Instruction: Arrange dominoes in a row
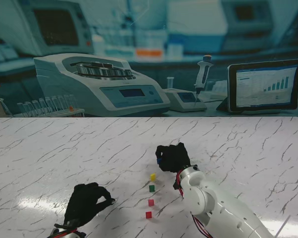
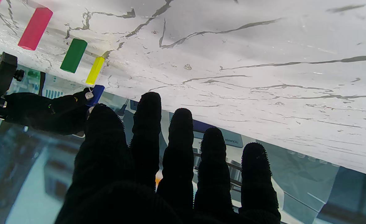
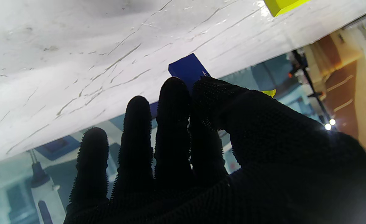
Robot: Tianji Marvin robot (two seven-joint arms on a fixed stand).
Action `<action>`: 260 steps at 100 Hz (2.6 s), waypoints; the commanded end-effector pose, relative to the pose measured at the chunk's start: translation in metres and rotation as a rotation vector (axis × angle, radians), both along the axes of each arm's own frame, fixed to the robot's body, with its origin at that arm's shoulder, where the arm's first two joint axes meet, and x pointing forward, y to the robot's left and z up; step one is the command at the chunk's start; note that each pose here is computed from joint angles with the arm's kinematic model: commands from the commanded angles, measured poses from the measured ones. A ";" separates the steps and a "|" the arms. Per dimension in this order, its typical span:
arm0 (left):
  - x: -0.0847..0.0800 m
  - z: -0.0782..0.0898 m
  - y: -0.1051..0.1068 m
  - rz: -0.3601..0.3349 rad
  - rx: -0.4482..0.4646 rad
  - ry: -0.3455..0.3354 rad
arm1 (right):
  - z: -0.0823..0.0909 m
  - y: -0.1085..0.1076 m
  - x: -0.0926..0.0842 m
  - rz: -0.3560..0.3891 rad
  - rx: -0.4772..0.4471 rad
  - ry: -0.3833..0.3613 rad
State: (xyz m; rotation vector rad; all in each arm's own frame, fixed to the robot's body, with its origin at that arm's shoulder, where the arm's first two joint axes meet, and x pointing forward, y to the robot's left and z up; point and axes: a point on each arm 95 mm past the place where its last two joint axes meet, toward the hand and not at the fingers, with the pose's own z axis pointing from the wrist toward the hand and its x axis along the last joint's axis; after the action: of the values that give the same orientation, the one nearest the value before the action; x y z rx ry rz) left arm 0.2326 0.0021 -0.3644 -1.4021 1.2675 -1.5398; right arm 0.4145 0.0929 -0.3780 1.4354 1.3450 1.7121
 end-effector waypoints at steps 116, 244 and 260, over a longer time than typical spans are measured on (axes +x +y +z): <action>-0.007 -0.003 -0.002 -0.012 -0.024 0.012 | -0.022 0.026 -0.003 0.011 0.042 0.099; -0.007 -0.003 -0.001 -0.005 -0.025 0.011 | -0.023 0.018 -0.004 0.010 0.045 0.160; -0.007 -0.003 -0.001 -0.006 -0.026 0.011 | -0.022 0.016 -0.004 0.017 0.041 0.168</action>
State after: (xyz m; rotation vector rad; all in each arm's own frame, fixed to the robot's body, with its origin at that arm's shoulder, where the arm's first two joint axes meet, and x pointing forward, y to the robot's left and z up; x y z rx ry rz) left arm 0.2288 0.0048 -0.3656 -1.4098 1.2534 -1.5380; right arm 0.4143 0.1061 -0.3990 1.6175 1.4114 1.6637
